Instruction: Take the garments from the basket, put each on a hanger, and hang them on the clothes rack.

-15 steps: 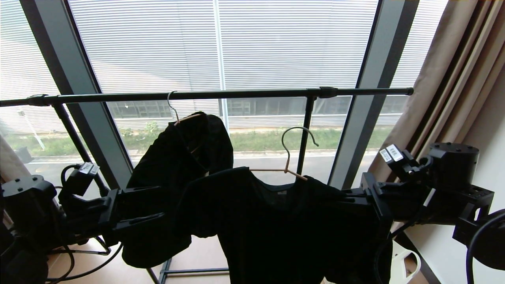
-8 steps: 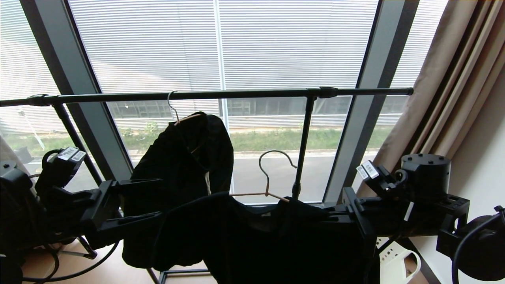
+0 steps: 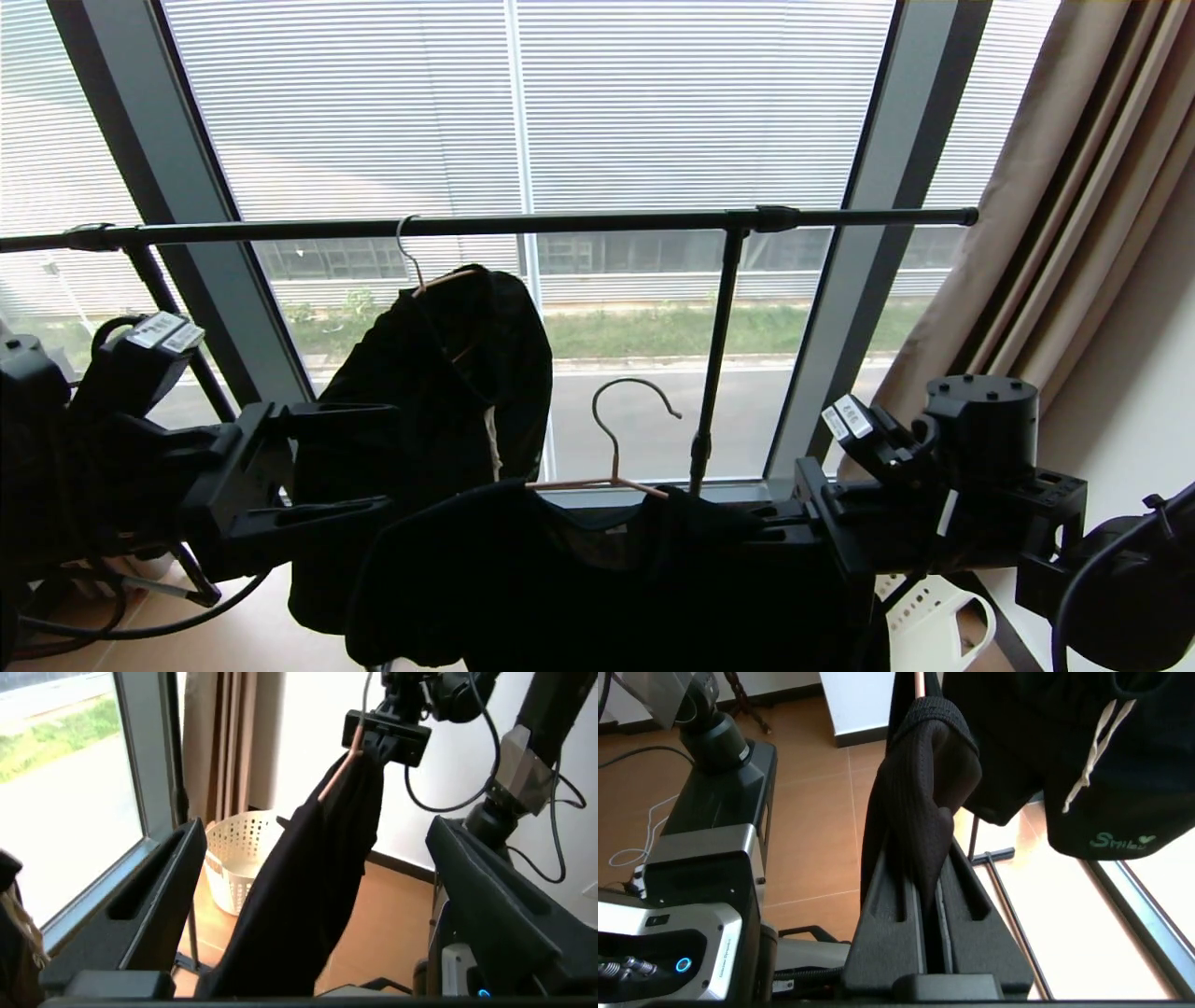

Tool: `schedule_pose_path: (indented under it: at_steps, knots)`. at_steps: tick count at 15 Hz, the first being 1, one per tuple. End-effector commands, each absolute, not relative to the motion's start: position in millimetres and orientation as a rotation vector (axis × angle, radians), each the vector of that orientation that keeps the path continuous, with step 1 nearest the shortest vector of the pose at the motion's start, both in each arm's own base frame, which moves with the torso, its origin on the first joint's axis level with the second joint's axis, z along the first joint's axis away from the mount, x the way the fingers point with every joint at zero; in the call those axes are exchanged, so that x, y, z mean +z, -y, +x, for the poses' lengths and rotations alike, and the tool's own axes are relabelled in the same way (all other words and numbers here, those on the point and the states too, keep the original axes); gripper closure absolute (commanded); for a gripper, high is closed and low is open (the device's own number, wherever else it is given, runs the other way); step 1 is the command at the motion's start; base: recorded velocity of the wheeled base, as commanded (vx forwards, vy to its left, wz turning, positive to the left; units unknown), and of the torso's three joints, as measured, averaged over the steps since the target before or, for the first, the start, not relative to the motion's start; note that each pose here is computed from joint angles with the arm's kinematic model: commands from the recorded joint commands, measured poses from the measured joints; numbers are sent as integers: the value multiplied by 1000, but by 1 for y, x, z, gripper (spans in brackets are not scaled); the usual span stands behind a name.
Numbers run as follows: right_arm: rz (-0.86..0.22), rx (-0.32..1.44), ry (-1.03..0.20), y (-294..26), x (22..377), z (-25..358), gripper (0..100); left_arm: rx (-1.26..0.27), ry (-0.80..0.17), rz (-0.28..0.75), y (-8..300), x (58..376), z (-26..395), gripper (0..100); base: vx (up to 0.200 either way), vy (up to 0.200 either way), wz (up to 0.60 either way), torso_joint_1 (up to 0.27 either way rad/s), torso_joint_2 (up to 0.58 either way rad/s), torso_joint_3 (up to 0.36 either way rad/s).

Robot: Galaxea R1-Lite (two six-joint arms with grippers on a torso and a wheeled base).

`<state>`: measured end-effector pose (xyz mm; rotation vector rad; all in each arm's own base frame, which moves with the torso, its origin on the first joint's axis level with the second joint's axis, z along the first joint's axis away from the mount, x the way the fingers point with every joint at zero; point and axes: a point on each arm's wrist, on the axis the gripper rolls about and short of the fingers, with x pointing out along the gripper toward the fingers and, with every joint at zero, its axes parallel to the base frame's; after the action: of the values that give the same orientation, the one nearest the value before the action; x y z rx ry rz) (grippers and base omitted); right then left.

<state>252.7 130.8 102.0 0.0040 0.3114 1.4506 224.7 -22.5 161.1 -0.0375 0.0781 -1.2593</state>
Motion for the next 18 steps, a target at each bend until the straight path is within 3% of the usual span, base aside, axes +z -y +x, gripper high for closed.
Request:
schedule_pose_path:
  at_steps: [1, 5, 8, 14, 18]
  knots:
    - [5, 1455, -314, -132, 101, 252, 100, -1297, -73, 8, 31, 157, 227, 0, 0, 0, 0, 0, 0, 0]
    - [3, 1460, -317, -133, 100, 251, 100, -1211, -150, 142, 56, 150, 229, 0, 0, 0, 0, 0, 0, 0]
    - [1, 1471, -314, -136, 101, 250, 100, -1256, -138, 179, 65, 144, 225, 0, 0, 0, 0, 0, 0, 0]
    - [-38, 1494, -255, -143, 107, 254, 100, -1272, -191, 191, 67, 117, 236, 0, 0, 0, 0, 0, 0, 0]
    - [-55, 1500, -238, -143, 108, 253, 100, -1271, -176, 198, 68, 111, 237, 0, 0, 0, 0, 0, 0, 0]
